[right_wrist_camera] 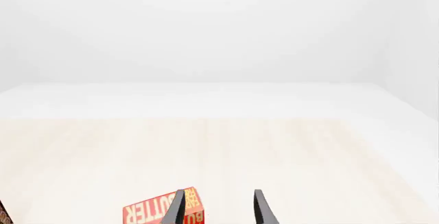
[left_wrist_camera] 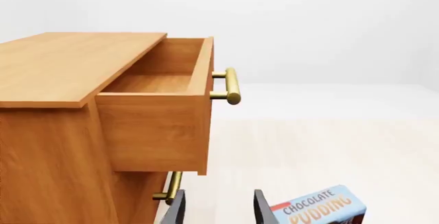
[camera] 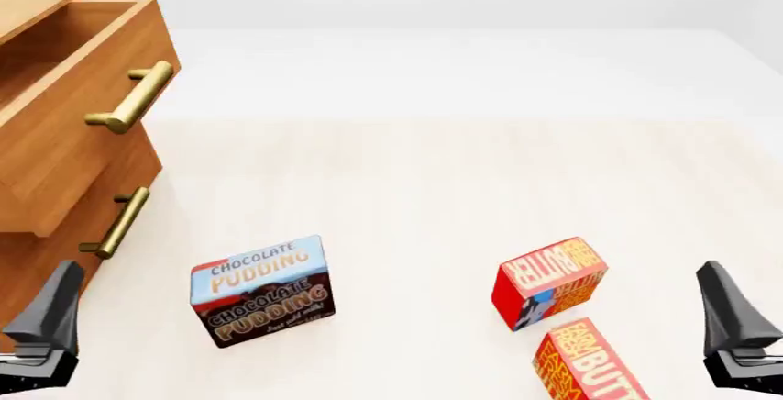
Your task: Put the bowl in the top drawer of the cabinet.
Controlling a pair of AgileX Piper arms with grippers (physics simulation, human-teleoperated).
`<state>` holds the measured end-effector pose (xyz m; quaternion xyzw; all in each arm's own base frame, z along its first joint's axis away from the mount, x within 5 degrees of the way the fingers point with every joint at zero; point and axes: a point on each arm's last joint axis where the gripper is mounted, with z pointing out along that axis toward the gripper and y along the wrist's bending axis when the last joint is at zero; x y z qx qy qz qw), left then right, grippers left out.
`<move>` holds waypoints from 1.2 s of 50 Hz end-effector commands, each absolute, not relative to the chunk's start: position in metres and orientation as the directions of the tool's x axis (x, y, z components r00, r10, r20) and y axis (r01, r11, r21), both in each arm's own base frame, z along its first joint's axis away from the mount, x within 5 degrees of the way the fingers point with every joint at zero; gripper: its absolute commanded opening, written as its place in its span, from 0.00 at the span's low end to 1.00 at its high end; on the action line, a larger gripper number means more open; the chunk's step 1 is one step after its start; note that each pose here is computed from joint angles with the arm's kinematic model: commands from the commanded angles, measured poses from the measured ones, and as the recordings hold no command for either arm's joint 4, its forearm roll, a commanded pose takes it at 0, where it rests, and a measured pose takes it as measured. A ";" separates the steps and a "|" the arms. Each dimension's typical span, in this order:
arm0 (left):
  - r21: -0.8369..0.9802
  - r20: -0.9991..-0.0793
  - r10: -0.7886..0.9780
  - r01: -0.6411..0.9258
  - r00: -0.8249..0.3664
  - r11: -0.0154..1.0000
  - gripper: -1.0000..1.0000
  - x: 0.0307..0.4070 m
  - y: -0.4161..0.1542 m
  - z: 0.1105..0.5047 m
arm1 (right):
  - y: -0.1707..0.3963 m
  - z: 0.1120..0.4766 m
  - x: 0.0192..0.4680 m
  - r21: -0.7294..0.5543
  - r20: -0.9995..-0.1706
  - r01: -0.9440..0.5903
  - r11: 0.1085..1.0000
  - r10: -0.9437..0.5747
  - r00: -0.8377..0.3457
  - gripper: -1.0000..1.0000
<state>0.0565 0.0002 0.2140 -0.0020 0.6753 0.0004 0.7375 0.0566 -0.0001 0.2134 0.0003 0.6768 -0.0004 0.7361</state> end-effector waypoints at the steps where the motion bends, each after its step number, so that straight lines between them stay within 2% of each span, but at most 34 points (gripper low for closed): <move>1: -0.007 -0.996 -0.006 -0.012 0.091 1.000 1.00 0.057 0.001 0.216 | 0.000 0.214 0.057 0.000 -0.997 0.004 1.000 -0.001 0.080 1.00; 11: -0.037 -0.997 -0.037 -0.007 0.068 0.999 1.00 0.057 0.001 0.221 | 0.000 0.214 0.057 -0.007 -0.997 0.004 1.000 -0.008 0.082 1.00; 18: -0.141 -0.988 -0.139 0.018 -0.061 0.990 1.00 0.071 -0.002 0.226 | 0.000 0.214 0.057 -0.012 -0.997 0.003 1.000 -0.012 0.081 1.00; 20: -0.148 -0.987 -0.146 0.032 -0.063 0.988 1.00 0.070 -0.003 0.231 | 0.000 0.214 0.057 -0.013 -0.997 0.003 1.000 -0.013 0.081 1.00; 32: -0.062 -0.985 -0.029 0.192 -0.171 0.979 1.00 0.071 -0.015 0.246 | 0.000 0.214 0.058 -0.011 -0.997 -0.003 1.000 -0.011 0.072 1.00; 43: -0.025 -0.980 0.029 0.268 -0.199 0.963 1.00 0.068 -0.019 0.277 | 0.000 0.214 0.057 -0.012 -0.997 -0.005 1.000 -0.012 0.079 1.00; 45: -0.076 -0.958 0.030 0.355 -0.284 0.932 1.00 0.074 -0.030 0.283 | 0.000 0.214 0.058 -0.010 -0.997 -0.006 1.000 -0.010 0.078 1.00; 48: -0.080 -0.952 0.026 0.331 -0.304 0.940 1.00 0.078 -0.030 0.284 | 0.000 0.214 0.058 -0.010 -0.997 -0.005 1.000 -0.010 0.078 1.00; 49: -0.133 -0.926 0.078 0.513 -0.369 0.848 1.00 0.074 -0.050 0.313 | 0.001 0.214 0.057 -0.007 -0.996 -0.014 1.000 -0.006 0.086 1.00; 60: -0.129 -0.915 0.112 0.544 -0.387 0.829 1.00 0.075 -0.055 0.319 | 0.001 0.214 0.057 -0.009 -0.996 -0.014 1.000 -0.008 0.086 1.00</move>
